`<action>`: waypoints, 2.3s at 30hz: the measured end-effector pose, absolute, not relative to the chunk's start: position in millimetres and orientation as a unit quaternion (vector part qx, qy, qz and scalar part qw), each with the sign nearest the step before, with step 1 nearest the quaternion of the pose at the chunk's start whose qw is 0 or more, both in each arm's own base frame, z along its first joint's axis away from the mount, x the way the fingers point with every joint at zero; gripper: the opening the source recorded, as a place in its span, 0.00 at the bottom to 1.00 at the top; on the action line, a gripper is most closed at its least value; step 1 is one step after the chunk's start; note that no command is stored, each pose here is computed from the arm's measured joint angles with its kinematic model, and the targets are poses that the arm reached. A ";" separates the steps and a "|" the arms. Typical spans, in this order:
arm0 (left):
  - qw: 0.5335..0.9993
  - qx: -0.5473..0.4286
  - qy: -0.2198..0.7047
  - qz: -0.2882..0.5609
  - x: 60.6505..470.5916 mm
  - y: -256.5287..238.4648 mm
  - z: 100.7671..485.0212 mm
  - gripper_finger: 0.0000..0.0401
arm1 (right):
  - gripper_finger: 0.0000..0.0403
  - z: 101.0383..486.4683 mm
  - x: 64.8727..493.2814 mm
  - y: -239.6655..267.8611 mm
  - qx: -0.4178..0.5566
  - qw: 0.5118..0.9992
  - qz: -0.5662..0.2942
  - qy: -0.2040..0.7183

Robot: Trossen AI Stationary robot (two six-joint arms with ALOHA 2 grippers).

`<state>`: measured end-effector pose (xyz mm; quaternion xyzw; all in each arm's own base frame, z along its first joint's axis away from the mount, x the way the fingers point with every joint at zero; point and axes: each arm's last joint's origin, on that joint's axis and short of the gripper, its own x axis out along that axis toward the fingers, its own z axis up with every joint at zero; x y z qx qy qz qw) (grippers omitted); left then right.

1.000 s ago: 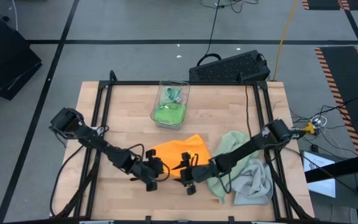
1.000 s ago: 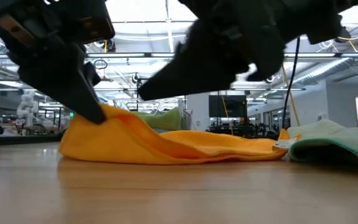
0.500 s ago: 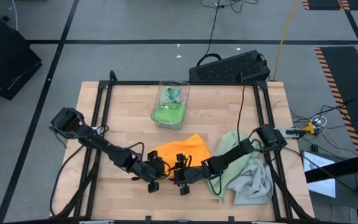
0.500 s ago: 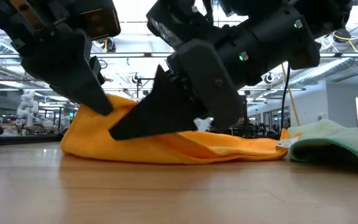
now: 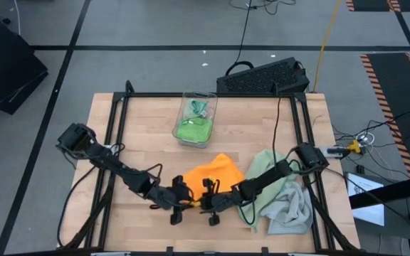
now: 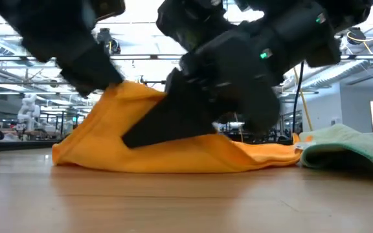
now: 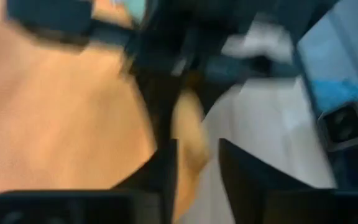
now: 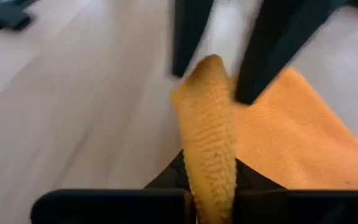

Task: Fold microfiber towels
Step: Fold the yellow towel

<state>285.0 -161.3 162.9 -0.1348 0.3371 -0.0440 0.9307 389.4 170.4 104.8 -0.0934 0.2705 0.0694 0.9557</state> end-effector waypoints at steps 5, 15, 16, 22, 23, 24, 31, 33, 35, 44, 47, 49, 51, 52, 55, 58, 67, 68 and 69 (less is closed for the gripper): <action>0.930 -0.087 0.357 -0.023 270.2 -173.6 156.7 0.54 | 0.01 113.2 376.9 181.7 -0.107 0.944 0.086 0.301; 0.945 0.079 0.315 -0.021 232.2 -215.0 154.1 0.69 | 0.01 115.2 365.7 197.1 -0.103 0.939 0.098 0.315; 0.945 0.088 0.314 -0.022 229.9 -218.6 151.0 0.69 | 0.01 117.3 364.6 198.7 -0.101 0.939 0.099 0.313; 0.937 0.173 0.303 -0.005 219.6 -234.8 123.2 0.66 | 0.01 139.8 358.2 205.3 -0.087 0.946 0.108 0.293; 0.936 0.186 0.300 0.003 218.5 -236.0 119.1 0.66 | 0.01 145.2 356.7 205.5 -0.084 0.947 0.109 0.291; 0.936 0.191 0.296 0.010 218.3 -237.3 115.6 0.66 | 0.01 149.4 354.5 204.9 -0.083 0.946 0.108 0.294; 0.945 0.175 0.276 0.005 219.4 -245.7 108.4 0.66 | 0.01 161.0 338.5 195.7 -0.060 0.948 0.101 0.296; 0.948 0.176 0.266 0.012 223.0 -246.3 104.0 0.66 | 0.01 162.7 334.6 193.2 -0.056 0.951 0.099 0.288; 0.950 0.174 0.259 0.014 228.9 -246.4 96.9 0.66 | 0.01 163.5 332.7 190.6 -0.055 0.955 0.087 0.279; 0.944 0.226 0.237 0.047 241.3 -250.0 84.1 0.66 | 0.01 171.0 332.5 181.7 -0.057 0.960 0.058 0.267; 0.943 0.233 0.229 0.069 241.5 -249.4 84.7 0.65 | 0.01 172.2 334.0 177.9 -0.055 0.961 0.053 0.267; 0.943 0.231 0.225 0.083 241.5 -248.3 84.5 0.63 | 0.01 172.1 335.1 175.5 -0.054 0.961 0.048 0.267; 0.944 0.227 0.221 0.095 241.4 -247.7 84.5 0.56 | 0.01 172.0 335.7 174.4 -0.054 0.961 0.046 0.268; 0.944 0.225 0.221 0.096 241.7 -247.4 84.5 0.52 | 0.01 172.0 335.9 174.0 -0.054 0.961 0.046 0.268; 0.945 0.222 0.221 0.095 241.7 -247.5 84.5 0.37 | 0.01 172.1 336.0 173.8 -0.053 0.961 0.047 0.268; 0.948 0.211 0.218 0.095 241.8 -248.2 84.9 0.24 | 0.01 171.8 335.9 173.8 -0.054 0.960 0.047 0.269; 0.955 0.193 0.211 0.083 232.8 -256.9 85.1 0.07 | 0.01 170.4 335.2 172.9 -0.054 0.958 0.044 0.277; 0.956 0.192 0.208 0.083 231.6 -258.2 85.5 0.06 | 0.01 170.1 335.0 172.8 -0.053 0.958 0.044 0.279; 0.956 0.191 0.206 0.082 230.4 -259.5 85.9 0.06 | 0.01 169.9 334.9 172.8 -0.053 0.957 0.044 0.280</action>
